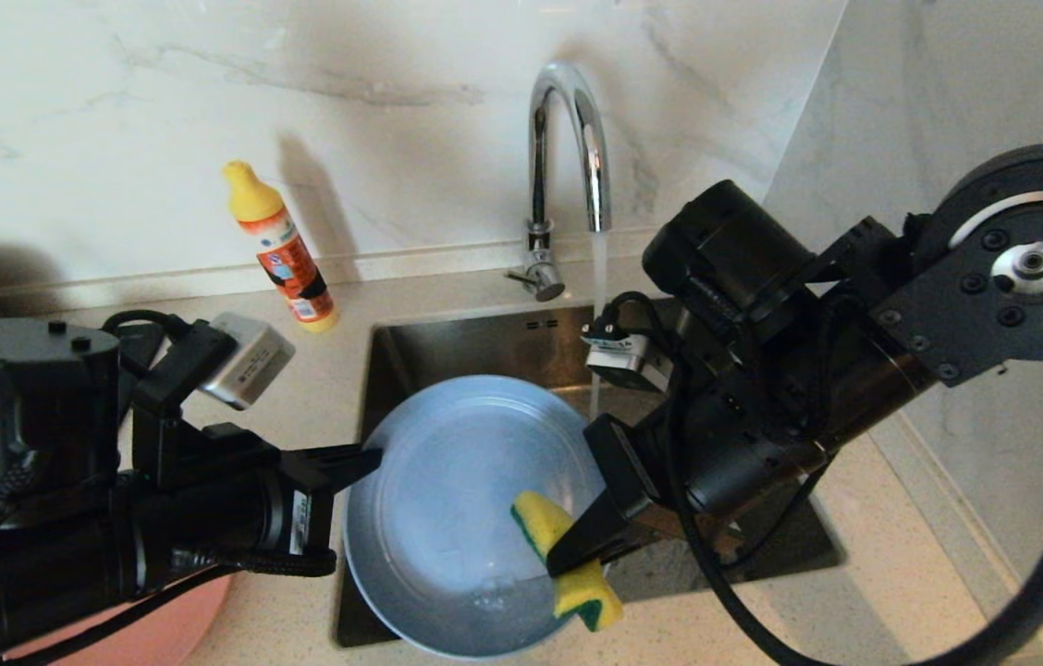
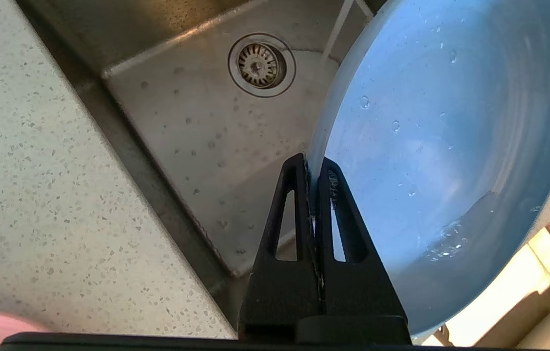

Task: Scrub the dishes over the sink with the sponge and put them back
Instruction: Wipe the plate

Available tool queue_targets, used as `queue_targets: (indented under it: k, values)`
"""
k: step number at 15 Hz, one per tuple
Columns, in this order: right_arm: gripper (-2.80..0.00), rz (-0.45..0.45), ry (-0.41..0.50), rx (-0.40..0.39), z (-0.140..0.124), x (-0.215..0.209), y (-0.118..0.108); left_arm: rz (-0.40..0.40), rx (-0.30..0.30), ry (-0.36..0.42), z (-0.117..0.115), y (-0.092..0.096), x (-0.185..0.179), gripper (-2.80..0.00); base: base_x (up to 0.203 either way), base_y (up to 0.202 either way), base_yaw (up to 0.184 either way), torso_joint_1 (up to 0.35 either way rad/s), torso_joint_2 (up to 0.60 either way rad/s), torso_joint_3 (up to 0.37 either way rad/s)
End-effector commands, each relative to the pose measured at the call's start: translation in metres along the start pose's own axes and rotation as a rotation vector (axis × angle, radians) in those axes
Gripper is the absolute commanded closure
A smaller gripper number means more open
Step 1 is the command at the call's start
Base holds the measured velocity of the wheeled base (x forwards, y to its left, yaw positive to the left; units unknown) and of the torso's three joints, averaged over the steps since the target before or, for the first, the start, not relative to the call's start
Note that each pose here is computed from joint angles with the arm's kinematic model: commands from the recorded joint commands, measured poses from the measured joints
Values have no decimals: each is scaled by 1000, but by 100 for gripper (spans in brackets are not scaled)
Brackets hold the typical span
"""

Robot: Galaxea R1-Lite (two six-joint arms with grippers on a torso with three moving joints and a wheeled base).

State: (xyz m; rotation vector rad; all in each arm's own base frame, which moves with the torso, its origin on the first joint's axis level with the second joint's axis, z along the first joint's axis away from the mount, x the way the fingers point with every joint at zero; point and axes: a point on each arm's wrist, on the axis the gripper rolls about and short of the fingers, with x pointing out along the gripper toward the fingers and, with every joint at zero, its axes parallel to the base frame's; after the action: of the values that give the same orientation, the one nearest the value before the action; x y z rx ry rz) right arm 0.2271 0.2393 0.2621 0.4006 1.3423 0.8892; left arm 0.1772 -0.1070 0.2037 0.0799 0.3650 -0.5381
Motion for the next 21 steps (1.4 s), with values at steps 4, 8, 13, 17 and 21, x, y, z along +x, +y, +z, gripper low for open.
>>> queue_targets:
  k: [4,8,13,17,21]
  values:
    - [0,-51,7,51,20,29,0,34,0,11,0,1,6,0,0,0,0,0,0,0]
    - [0,-71,11,54,25,38,4,26,4,18,-1,-1,9,0,0,0,0,0,0,0]
    - [0,-63,3,38,28,49,5,23,5,13,-4,-2,12,0,0,0,0,0,0,0]
    - [0,-57,30,13,22,61,13,23,4,18,-5,-2,12,0,0,0,0,0,0,0]
    - [0,-60,66,-3,15,75,18,23,1,22,-7,-2,12,0,0,0,0,0,0,0]
